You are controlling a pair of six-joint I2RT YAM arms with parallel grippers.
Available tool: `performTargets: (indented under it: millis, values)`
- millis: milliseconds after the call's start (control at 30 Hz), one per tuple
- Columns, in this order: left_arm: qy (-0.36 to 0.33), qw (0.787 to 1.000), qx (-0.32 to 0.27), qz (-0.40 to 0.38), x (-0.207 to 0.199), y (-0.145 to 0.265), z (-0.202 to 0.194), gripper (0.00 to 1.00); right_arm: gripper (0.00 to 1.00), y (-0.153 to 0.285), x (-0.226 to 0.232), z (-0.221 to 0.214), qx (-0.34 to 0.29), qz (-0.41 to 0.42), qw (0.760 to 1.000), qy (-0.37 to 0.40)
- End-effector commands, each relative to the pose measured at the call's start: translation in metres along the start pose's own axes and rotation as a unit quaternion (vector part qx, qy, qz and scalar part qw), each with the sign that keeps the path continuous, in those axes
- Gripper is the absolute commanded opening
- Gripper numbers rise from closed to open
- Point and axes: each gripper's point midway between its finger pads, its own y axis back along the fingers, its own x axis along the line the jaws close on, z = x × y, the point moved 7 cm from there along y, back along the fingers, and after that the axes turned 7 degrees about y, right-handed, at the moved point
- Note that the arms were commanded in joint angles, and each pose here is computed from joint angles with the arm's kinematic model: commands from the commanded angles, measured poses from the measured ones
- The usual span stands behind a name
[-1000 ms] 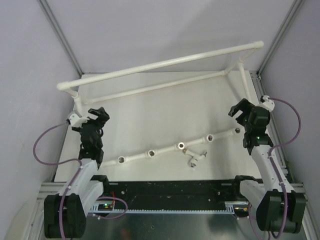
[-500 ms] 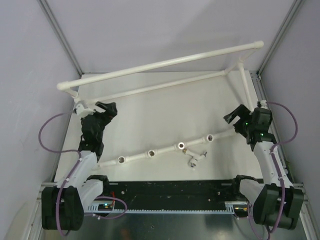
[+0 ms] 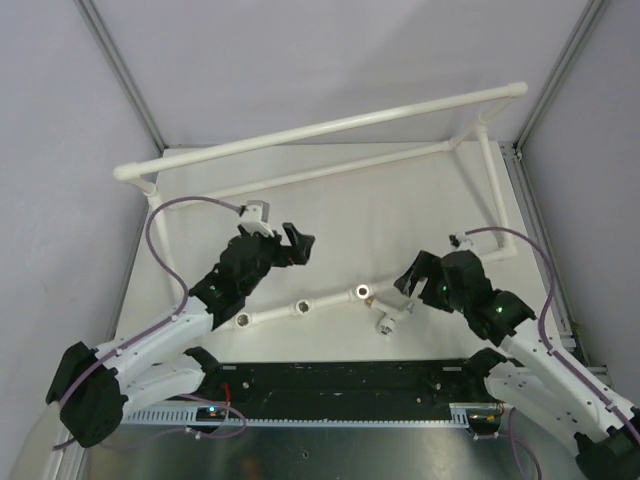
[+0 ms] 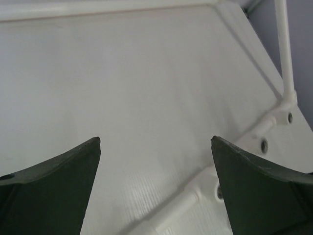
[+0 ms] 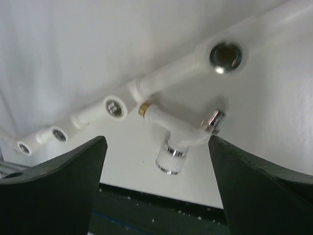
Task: Install the water faucets
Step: Pick up the water faucet from the center of the board.
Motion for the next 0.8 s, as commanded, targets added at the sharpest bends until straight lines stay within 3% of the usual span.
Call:
performTargets:
  millis: [0,267,767]
  values:
    - [-0.048,0.998,0.018,-0.021,-0.021,0.009,-0.013,0.99,0.91,0.001,0.002,-0.040,0.027,-0.033,0.998,-0.043]
    - [-0.040,0.996,0.061,-0.053,-0.037,0.031,-0.037,0.97,0.87,-0.002,0.011,-0.086,0.059,-0.066,0.995,-0.038]
    - [-0.029,0.995,0.074,-0.054,-0.026,0.050,-0.047,0.97,0.72,-0.034,0.007,-0.114,0.066,-0.103,0.991,-0.056]
